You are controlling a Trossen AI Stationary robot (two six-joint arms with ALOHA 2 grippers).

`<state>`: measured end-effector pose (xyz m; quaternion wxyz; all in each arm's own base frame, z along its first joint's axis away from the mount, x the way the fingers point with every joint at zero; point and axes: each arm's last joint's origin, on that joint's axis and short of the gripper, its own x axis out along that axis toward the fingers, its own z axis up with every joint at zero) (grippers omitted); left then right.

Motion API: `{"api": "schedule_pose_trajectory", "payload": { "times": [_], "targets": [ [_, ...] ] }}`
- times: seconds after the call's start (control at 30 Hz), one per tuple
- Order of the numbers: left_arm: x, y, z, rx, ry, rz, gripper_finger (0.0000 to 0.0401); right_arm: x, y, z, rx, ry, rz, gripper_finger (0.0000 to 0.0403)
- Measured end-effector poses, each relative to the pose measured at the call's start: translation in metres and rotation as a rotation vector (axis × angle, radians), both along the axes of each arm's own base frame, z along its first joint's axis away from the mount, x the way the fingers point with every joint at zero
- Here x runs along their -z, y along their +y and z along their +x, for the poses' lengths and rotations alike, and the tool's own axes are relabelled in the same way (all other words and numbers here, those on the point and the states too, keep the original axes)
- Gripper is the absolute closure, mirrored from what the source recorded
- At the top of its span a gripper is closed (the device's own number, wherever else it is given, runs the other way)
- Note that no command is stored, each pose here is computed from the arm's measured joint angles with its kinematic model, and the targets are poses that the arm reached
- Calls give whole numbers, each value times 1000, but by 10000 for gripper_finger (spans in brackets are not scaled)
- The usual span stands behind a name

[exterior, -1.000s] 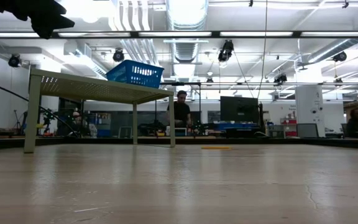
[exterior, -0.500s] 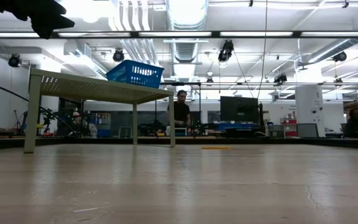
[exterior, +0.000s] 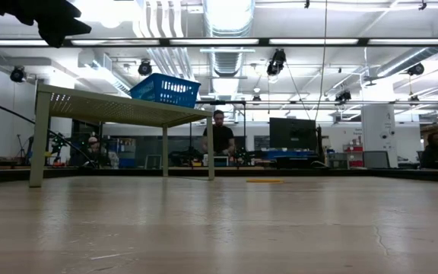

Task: Pick & Place Office Desk Supplies
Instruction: Put the black basket on the shelf

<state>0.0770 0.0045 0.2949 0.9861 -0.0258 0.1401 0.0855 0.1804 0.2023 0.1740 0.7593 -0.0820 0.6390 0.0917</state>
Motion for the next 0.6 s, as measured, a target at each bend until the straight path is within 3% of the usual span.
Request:
{"api": "schedule_pose_trajectory", "payload": {
  "times": [0.17, 0.37, 0.6],
  "targets": [
    [0, 0, 0, 0, 0, 0, 186, -8, -12, 20, 33, -10, 38, 391],
    [0, 0, 0, 0, 0, 0, 186, -14, -33, 47, -34, 11, 162, 391],
    [0, 0, 0, 0, 0, 0, 186, -29, -62, 78, -113, -55, 189, 391]
  ]
}}
